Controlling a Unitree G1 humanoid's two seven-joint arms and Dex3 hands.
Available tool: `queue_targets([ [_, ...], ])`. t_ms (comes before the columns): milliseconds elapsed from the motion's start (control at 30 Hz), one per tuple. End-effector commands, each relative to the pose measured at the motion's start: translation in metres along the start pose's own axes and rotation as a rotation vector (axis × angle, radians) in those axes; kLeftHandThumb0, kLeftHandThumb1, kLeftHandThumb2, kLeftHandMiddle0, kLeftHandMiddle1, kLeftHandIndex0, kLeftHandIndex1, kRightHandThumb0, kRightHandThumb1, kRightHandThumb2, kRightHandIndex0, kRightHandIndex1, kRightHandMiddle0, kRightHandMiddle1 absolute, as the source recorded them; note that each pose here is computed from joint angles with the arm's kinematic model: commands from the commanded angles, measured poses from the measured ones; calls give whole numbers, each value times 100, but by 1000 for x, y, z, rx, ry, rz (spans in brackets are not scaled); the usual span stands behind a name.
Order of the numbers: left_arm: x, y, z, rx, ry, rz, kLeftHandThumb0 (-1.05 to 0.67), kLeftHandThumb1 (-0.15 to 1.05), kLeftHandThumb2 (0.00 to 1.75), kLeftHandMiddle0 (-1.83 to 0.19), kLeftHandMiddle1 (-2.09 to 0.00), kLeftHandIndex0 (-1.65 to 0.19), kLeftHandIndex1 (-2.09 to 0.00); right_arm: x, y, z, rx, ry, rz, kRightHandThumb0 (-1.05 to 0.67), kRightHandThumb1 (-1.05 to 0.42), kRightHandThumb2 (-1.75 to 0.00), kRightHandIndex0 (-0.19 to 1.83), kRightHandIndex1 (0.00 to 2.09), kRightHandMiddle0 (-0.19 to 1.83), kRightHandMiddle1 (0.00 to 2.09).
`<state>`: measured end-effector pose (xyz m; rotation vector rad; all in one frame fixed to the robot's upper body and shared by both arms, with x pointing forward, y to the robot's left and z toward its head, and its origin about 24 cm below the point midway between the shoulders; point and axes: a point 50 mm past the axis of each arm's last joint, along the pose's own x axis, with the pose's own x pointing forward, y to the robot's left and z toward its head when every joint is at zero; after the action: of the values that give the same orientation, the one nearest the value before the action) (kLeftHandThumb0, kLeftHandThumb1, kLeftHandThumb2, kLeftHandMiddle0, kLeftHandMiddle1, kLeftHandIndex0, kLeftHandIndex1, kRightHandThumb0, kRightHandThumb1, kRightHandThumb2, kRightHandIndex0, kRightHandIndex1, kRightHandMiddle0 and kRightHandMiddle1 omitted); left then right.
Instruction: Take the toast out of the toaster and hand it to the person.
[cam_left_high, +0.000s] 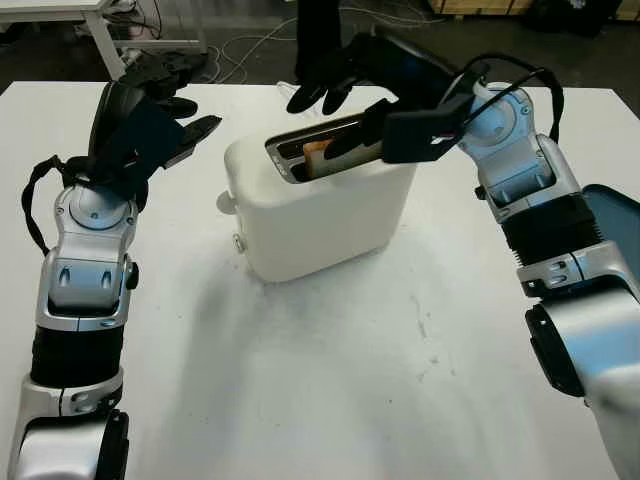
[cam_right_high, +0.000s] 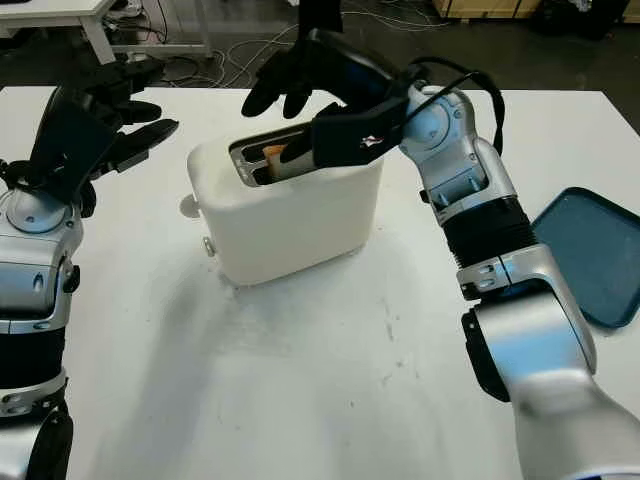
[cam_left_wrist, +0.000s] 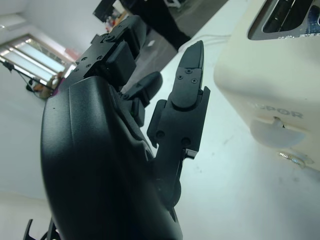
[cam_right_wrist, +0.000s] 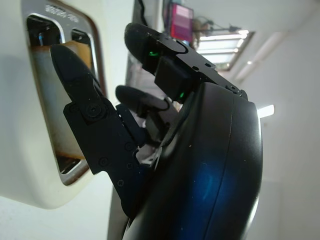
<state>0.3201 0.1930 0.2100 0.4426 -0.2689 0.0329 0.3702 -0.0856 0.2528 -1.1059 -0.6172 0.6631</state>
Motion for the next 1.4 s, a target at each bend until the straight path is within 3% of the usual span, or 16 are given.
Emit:
queue_targets([
  [0,-1,3,-2,15,12,15,-27,92,14,-28,-82,-57,-6,0,-3,1,-57,0,0,-54,-65,-1,74,80,96,16],
  [133,-1,2,-2,15,15,9,-26,92,16,-28,-81,-57,-6,-1,0,-2,-122,22,18,-53,-67,-1,73,81,96,14],
  [267,-1,2,-2,11,17,5,-24,92,16,-28,-80,-56,-5,-2,3,-3,-168,22,31,-52,-68,0,68,102,99,12],
  [600,-1,2,-2,19,19,11,-24,92,16,-29,-79,-56,-5,-4,3,-5,-237,59,68,-46,-71,0,69,114,105,12],
  [867,-1,2,-2,13,21,10,-25,92,16,-28,-78,-55,-5,-5,2,-5,-249,82,103,-44,-72,0,74,97,109,10],
  [1367,0,3,-1,22,-1,10,-26,92,14,-29,-80,-57,-5,-3,7,-9,-259,164,201,-46,-71,0,84,101,115,13],
])
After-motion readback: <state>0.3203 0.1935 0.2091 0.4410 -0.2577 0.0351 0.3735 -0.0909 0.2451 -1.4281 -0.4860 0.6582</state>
